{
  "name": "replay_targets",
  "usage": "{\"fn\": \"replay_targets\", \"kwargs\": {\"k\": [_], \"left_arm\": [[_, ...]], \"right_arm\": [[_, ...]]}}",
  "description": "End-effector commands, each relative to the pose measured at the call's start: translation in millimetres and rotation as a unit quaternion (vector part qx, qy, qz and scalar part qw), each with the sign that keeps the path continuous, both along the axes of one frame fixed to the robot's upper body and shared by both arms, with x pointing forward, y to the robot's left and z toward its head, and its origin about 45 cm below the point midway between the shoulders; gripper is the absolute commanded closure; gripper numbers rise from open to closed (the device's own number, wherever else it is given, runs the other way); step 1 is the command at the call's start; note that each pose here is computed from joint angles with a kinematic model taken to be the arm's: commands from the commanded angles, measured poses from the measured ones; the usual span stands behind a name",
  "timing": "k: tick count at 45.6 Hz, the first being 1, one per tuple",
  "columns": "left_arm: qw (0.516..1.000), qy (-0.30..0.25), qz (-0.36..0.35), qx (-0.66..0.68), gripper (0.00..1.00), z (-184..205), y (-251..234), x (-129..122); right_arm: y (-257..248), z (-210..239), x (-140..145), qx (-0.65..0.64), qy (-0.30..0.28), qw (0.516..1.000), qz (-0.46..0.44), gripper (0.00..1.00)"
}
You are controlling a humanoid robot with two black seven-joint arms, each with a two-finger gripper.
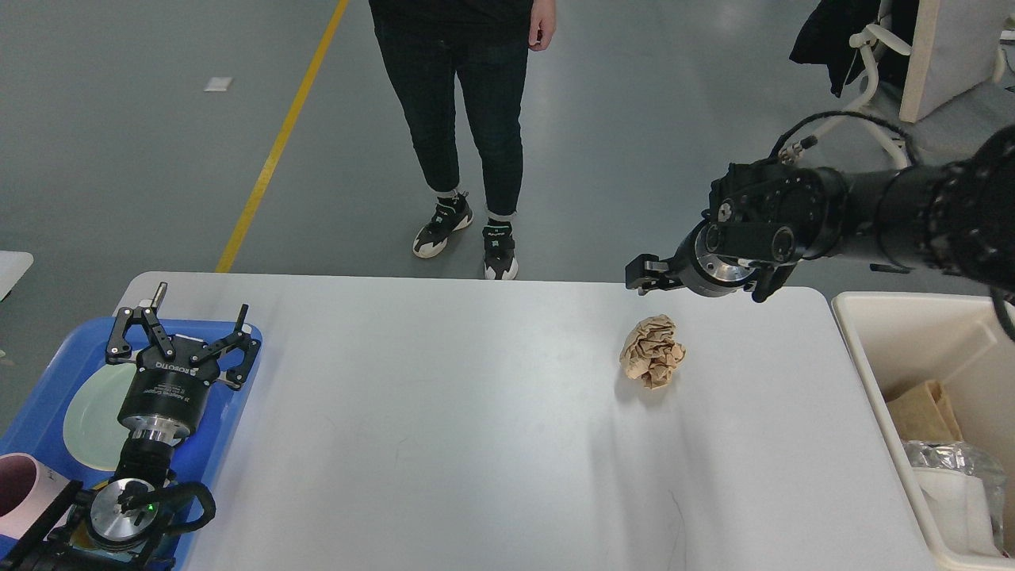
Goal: Tidy desktop
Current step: 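Reach the right gripper over the brown paper ball and lower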
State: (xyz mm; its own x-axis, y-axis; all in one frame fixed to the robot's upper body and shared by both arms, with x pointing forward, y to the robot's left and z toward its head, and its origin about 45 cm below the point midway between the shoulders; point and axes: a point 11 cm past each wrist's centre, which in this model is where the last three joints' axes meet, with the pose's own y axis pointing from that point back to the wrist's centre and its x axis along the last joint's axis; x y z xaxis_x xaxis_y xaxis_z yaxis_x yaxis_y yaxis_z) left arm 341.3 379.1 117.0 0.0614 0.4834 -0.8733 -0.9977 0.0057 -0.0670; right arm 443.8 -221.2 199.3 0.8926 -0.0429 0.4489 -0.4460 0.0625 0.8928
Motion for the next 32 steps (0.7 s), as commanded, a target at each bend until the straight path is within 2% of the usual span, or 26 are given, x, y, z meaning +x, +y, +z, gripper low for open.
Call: {"fn": "replay_targets", "kwargs": {"k": [1, 7, 15, 32], "left_arm": [[1.000, 0.000, 0.000, 0.000, 0.03, -0.1, 0.0, 0.0], [1.000, 0.000, 0.000, 0.000, 0.03, -0.1, 0.0, 0.0], [1.000, -0.001, 0.000, 0.000, 0.03, 0.1, -0.1, 0.0], [1.000, -0.001, 0.000, 0.000, 0.03, 0.1, -0.1, 0.0]], "right_arm": [[-9.5, -38.1, 3.0, 0.020, -0.008, 0.999, -0.032, 0.00], [-22.0, -76.5, 1.5, 0.047, -0.039, 0.995, -0.080, 0.00], [-9.9, -107.2, -5.3, 0.045, -0.057, 0.994, -0.080, 0.00], [6.5, -116.0, -5.6, 0.044, -0.097, 0.992, -0.070, 0.00]]}}
